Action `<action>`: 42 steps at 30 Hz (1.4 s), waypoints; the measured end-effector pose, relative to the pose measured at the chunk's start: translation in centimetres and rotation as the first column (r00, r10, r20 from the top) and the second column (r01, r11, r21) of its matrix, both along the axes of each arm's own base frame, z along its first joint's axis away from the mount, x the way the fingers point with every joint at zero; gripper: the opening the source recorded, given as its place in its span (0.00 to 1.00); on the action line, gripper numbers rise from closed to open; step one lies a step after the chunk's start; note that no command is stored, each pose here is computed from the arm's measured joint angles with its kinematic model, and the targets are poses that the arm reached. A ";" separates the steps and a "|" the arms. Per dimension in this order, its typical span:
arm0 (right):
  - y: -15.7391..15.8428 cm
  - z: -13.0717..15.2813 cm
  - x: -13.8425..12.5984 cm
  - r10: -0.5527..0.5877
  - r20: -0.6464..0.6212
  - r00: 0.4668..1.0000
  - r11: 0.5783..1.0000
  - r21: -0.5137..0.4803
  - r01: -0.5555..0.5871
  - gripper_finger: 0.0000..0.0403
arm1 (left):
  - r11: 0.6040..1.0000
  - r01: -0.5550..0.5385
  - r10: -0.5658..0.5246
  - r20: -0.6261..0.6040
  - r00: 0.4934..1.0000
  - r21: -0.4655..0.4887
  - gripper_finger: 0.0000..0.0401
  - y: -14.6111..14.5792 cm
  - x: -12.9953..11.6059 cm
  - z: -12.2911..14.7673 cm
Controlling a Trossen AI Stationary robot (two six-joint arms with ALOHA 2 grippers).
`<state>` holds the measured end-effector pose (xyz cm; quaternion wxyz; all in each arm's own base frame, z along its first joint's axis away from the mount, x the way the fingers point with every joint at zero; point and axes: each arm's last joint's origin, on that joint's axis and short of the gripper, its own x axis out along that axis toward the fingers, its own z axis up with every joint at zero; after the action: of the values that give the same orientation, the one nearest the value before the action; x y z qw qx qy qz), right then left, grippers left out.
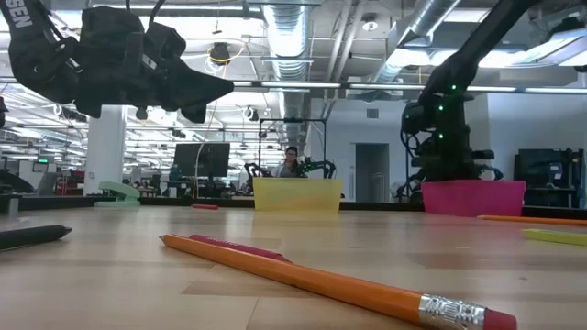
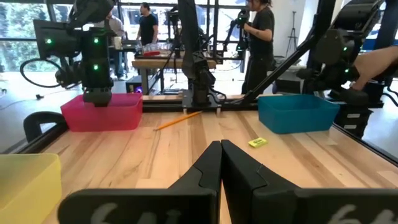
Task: Sort crayons/erasers/pens/pencils in bins
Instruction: Put the red crayon into the blue bin
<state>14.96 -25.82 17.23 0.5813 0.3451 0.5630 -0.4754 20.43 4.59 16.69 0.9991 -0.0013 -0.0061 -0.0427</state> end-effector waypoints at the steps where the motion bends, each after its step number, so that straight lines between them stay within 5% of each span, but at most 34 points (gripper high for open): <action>1: 0.1 0.3 -0.1 0.003 0.003 1.000 1.000 -0.006 -0.002 0.35 | 1.000 0.000 0.000 0.000 1.000 0.000 0.00 0.0 0.0 0.0; 8: 2.4 3.9 0.3 0.132 0.003 0.991 0.988 -0.085 -0.132 0.42 | 0.999 -0.014 0.013 -0.036 0.999 -0.041 0.00 0.0 0.0 -0.3; 15: 6.8 8.0 2.3 0.331 0.072 0.941 0.894 -0.342 -0.289 0.20 | 0.994 -0.078 0.069 -0.101 0.992 -0.081 0.00 0.2 0.0 -0.9; 20: 11.3 8.6 3.5 0.483 0.209 0.850 0.785 -0.534 -0.315 0.02 | 0.981 -0.099 0.075 -0.146 0.986 -0.165 0.00 0.7 0.2 -0.8; 25: 15.9 7.5 5.1 0.595 0.344 0.726 0.723 -0.624 -0.297 0.04 | 0.986 -0.095 0.053 -0.290 0.956 -0.134 0.00 1.1 0.9 -0.3; 35: 23.5 6.1 9.7 0.786 0.347 0.513 0.566 -0.738 -0.368 0.02 | 0.999 0.046 -0.050 -0.576 0.816 -0.021 0.00 -3.1 2.7 0.4; 38: 25.8 5.4 11.1 0.822 0.373 0.430 0.541 -0.746 -0.388 0.01 | 0.998 0.063 -0.046 -0.566 0.823 0.011 0.00 -5.2 2.8 0.4; 42: 29.1 3.7 12.2 0.818 0.434 0.378 0.571 -0.697 -0.435 0.01 | 0.999 0.047 -0.039 -0.505 0.862 0.003 0.00 -7.5 2.3 -0.1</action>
<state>27.16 3.23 20.92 0.9547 0.0979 0.2384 -0.1487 22.74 -2.90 16.58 0.9647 -0.0048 0.2557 -0.0632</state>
